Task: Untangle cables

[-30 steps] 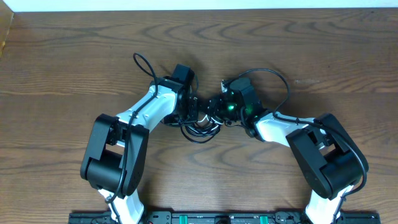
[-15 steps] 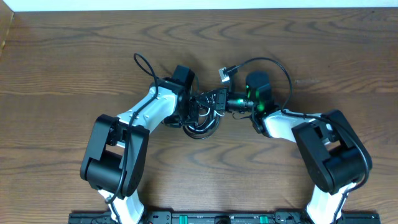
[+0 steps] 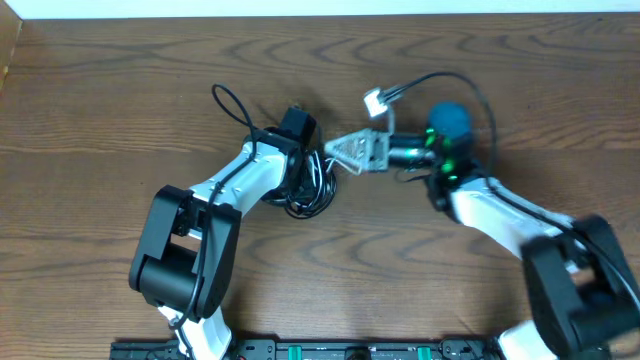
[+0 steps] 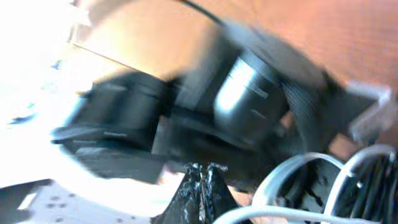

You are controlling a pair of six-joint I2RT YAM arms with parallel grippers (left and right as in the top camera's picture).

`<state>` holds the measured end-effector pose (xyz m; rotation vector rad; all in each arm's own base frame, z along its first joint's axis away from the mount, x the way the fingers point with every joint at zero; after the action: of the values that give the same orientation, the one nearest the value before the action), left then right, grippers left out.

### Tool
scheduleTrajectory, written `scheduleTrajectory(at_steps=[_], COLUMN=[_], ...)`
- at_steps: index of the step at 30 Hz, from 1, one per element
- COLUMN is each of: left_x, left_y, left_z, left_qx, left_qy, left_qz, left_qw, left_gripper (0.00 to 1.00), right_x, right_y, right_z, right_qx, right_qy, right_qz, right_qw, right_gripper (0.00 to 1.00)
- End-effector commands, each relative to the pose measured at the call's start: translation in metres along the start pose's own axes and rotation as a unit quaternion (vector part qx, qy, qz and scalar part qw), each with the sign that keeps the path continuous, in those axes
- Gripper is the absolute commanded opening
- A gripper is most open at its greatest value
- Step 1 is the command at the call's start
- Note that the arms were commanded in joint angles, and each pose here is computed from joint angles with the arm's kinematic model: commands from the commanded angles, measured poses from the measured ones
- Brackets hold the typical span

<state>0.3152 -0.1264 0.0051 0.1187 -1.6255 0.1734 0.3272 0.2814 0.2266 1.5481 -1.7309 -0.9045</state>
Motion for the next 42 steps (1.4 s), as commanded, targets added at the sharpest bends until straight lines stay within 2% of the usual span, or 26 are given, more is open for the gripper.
scheduleTrajectory(at_steps=[1,5,13,17,23,28,31,35,39,42], left_x=[-0.023,-0.022,-0.021,-0.022,-0.022,-0.022,-0.021,-0.020,-0.021,-0.021], left_y=[0.044,0.059,0.082,0.076,0.074,0.047,0.033,0.030,0.029,0.029], left_z=[0.015,0.015,0.009,0.011,0.009,0.013,0.014,0.014,0.013,0.011], left_qx=[0.023,0.043,0.084,0.091,0.090,0.070,0.053,0.048,0.048,0.048], left_qy=[0.029,0.042,0.051,0.065,0.062,0.086,0.094,0.096,0.093,0.090], left_qz=[-0.085,-0.093,-0.094,-0.064,-0.059,0.021,0.062,0.074,0.075,0.076], left_qw=[0.996,0.994,0.991,0.992,0.992,0.994,0.992,0.991,0.992,0.992], left_gripper=[0.31,0.32,0.42,0.42,0.42,0.44,0.44,0.44,0.44,0.44], right_x=[0.025,0.037,0.053,0.056,0.056,0.052,0.051,0.048,0.042,0.036], right_y=[0.051,0.056,0.055,0.048,0.037,0.009,-0.017,-0.042,-0.061,-0.076], right_z=[-0.040,-0.040,-0.034,-0.031,-0.028,-0.025,-0.019,-0.007,0.009,0.023], right_qx=[0.079,0.087,0.093,0.079,0.067,0.018,-0.029,-0.079,-0.113,-0.136], right_qy=[-0.042,-0.030,-0.001,0.008,0.006,-0.012,-0.026,-0.030,-0.016,0.001], right_qz=[-0.019,-0.026,-0.038,-0.033,-0.016,0.040,0.100,0.157,0.183,0.194], right_qw=[0.996,0.995,0.995,0.996,0.998,0.999,0.994,0.984,0.976,0.972], right_gripper=[0.01,0.01,0.01,0.01,0.01,0.01,0.17,0.29,0.34,0.35])
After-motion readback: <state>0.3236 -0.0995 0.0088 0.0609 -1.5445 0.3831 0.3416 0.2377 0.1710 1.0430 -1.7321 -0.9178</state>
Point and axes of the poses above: each gripper's point midway between its finger pads, its own x axis back along the fingers, its own y axis along the line the jaws close on, z = x × y, the point moved 1 cm from there along x, back along the fingers, and after that the axes turned 6 degrees about x, right-handed, at the moved point
